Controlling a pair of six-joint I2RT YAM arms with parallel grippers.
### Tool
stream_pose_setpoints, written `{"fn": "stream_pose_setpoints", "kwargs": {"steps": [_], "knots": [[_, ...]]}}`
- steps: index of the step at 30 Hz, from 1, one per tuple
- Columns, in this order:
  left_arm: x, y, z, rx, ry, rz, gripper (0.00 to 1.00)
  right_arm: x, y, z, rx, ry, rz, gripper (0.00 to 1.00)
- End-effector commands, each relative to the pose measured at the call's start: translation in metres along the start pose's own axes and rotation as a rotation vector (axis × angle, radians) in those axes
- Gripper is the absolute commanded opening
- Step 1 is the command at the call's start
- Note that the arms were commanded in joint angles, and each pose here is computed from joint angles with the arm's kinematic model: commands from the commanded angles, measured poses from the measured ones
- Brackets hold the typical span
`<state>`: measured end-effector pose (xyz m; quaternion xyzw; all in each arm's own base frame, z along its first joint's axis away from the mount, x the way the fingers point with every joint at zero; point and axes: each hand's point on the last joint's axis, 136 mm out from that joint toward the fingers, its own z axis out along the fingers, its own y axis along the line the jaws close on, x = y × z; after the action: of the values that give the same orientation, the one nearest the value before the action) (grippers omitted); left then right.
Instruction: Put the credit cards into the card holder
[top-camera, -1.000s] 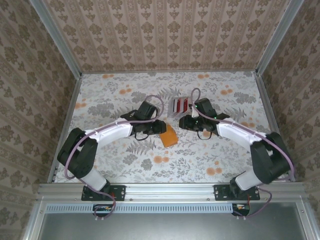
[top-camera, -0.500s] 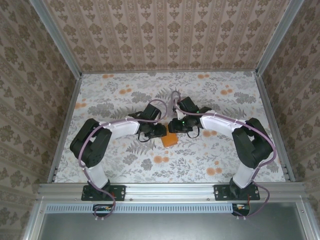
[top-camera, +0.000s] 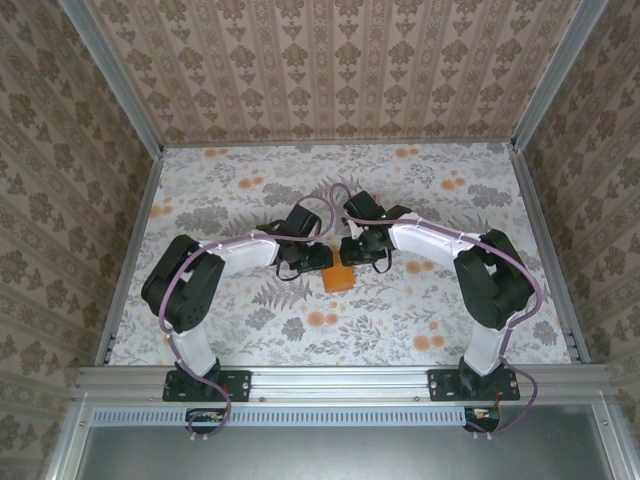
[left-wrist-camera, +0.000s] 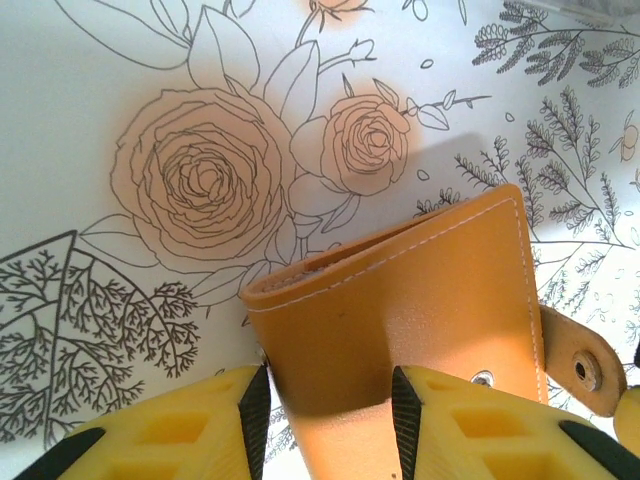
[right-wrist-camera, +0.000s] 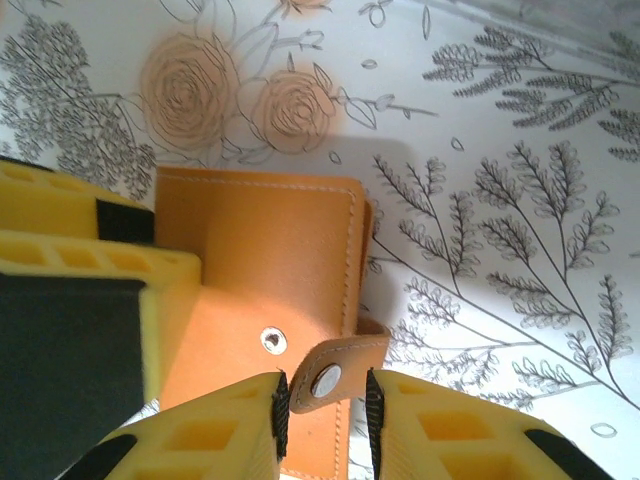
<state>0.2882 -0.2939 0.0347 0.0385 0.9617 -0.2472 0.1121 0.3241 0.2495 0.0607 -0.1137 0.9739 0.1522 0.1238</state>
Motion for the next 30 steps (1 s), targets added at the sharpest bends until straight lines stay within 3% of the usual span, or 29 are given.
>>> {"fn": "stream_pose_setpoints", "kwargs": {"steps": [1,15,30], "knots": [[0.000,-0.001,0.000,0.014,0.002,0.011,0.40,0.002,-0.002,-0.003,0.048,0.019,-0.030,0.29],[0.001,-0.001,0.001,0.018,0.006,0.009,0.40,0.000,0.004,0.005,0.057,0.031,-0.049,0.31],[0.003,0.000,0.003,0.018,0.010,0.007,0.40,0.001,0.004,-0.008,0.048,-0.003,-0.051,0.02]]}}
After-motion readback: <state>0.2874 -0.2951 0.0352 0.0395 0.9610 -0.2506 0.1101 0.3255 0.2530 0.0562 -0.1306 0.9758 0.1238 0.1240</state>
